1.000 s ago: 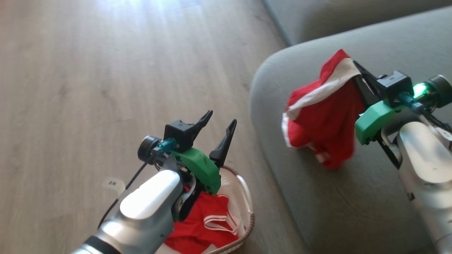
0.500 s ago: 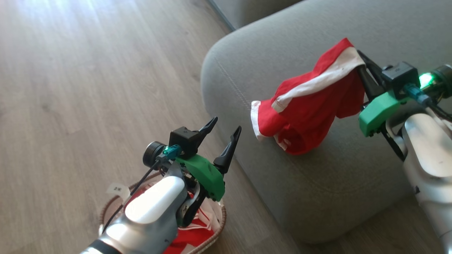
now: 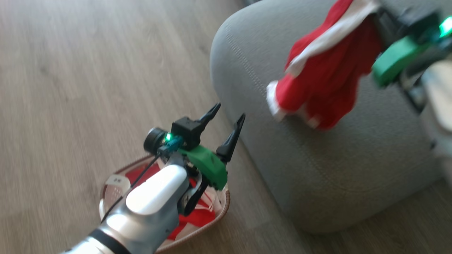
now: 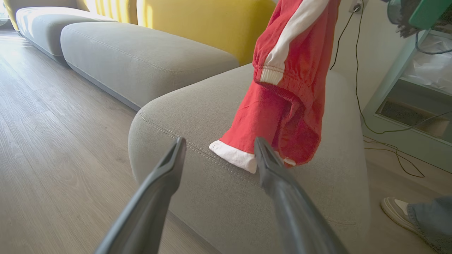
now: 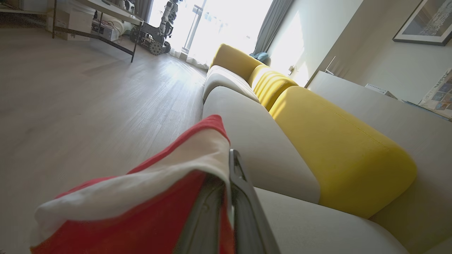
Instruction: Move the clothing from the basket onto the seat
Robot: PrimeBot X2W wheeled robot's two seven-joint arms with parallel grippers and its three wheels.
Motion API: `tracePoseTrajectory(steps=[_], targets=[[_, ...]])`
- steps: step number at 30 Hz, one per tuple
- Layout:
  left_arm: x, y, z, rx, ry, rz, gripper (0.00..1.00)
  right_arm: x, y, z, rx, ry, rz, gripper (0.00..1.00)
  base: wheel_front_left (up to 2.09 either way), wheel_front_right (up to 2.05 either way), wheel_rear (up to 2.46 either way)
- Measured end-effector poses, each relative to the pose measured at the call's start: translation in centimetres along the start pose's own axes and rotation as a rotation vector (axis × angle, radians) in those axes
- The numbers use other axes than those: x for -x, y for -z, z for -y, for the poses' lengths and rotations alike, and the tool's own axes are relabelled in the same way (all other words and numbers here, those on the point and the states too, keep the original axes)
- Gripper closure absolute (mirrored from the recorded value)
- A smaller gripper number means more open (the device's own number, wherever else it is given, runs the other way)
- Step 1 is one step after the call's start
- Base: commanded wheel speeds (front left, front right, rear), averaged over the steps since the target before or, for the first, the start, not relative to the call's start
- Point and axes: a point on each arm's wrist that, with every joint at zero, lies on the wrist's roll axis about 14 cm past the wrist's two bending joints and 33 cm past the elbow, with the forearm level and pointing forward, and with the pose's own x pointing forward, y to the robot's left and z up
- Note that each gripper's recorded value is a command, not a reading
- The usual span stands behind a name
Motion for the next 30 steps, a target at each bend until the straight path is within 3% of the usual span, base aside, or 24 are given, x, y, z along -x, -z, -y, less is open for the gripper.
tracePoseTrajectory(steps=[9,15,20,25,30], targets=[[-0.1,0.1,-4.5,0.0,-0.066,0.034,0.0,-8.0,-4.1,5.3,0.086,0.101,0.055,1.0,0.0,0.0,0.0],[0.3,1.3,-7.5,0.002,-0.109,0.028,0.0,-12.3,-3.0,7.0,0.098,0.159,0.024,1.0,0.0,0.0,0.0],[0.6,3.0,-9.7,0.017,-0.14,0.009,0.0,-15.0,1.9,4.1,0.063,0.129,-0.069,1.0,0.0,0.0,0.0],[1.3,5.2,-11.7,0.035,-0.182,-0.027,0.0,-16.8,7.2,-1.7,-0.017,0.054,-0.154,1.0,0.0,0.0,0.0],[2.0,7.2,-12.6,0.056,-0.198,-0.064,0.0,-15.1,14.4,-7.5,-0.086,-0.026,-0.319,1.0,0.0,0.0,0.0]])
